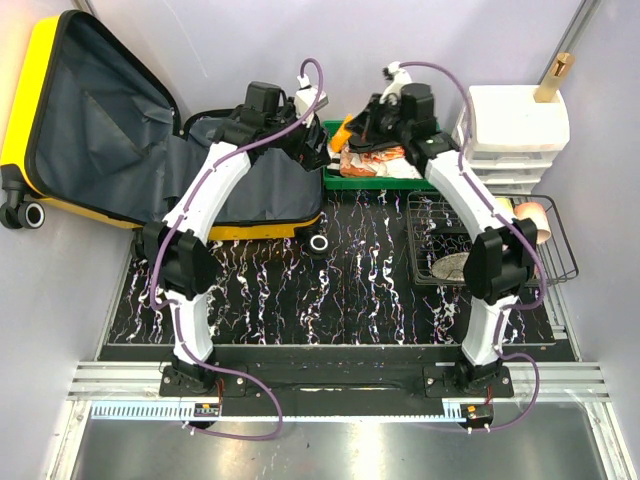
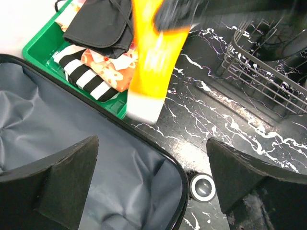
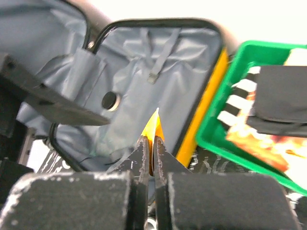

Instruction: Open, take out, and arrange the luggage

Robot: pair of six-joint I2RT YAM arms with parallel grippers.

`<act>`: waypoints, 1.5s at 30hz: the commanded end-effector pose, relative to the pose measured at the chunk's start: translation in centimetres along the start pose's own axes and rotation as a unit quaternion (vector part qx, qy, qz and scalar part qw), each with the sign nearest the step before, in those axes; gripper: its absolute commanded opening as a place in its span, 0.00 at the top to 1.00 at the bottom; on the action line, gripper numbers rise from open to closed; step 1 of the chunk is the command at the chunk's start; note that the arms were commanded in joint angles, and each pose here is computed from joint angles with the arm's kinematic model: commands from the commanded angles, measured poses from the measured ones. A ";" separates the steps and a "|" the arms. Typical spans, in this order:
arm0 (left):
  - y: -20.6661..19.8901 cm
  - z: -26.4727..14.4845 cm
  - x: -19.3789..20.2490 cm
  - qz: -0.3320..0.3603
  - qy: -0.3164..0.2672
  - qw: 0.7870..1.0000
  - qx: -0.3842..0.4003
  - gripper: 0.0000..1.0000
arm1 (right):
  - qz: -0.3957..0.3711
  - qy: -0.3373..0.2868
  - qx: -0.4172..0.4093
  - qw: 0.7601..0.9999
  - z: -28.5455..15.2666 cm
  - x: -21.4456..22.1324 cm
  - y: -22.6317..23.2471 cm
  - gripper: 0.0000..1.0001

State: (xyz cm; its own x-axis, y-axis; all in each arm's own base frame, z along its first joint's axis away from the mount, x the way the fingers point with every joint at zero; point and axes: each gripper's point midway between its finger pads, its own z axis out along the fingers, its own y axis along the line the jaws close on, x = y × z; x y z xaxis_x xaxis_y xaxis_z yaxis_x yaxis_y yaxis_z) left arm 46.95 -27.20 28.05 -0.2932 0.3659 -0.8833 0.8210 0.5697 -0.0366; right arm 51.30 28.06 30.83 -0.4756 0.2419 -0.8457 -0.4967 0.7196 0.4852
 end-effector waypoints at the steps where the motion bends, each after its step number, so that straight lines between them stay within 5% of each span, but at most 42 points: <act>1: -0.2 -4.0 -2.4 0.006 -0.036 0.999 0.003 0.01 | -0.055 -0.114 0.027 0.992 -7.1 -10.2 -2.5 1.00; 8: -0.4 -4.6 -2.1 0.013 -0.030 0.999 0.003 0.01 | -0.138 -0.203 0.149 0.958 -16.7 -18.3 -8.9 1.00; 16: -0.1 -4.2 -1.6 0.015 -0.022 1.000 0.003 0.01 | -0.184 -0.274 0.325 0.886 -28.5 -25.1 -17.7 1.00; 25: 1.4 -3.8 -1.0 0.010 -0.006 0.999 -0.030 0.01 | -0.223 -0.279 0.398 0.845 -29.9 -28.4 -23.6 1.00; 36: 2.1 -4.1 0.7 0.001 0.013 0.998 -0.055 0.01 | -0.191 -0.239 0.398 0.865 -25.5 -27.4 -30.3 1.00; 45: 2.6 -4.1 1.4 -0.005 0.020 0.998 -0.060 0.01 | -0.179 -0.192 0.442 0.858 -24.7 -24.0 -34.8 1.00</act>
State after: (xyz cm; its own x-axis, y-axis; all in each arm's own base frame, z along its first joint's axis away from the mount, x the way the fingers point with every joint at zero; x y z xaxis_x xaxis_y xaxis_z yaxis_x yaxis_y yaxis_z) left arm 46.43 -22.76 26.56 -0.3758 0.3952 -0.8382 0.7644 0.6435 -0.0393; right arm 62.52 -17.74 37.88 -0.0890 0.0275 -0.9957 0.2205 0.9754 0.0072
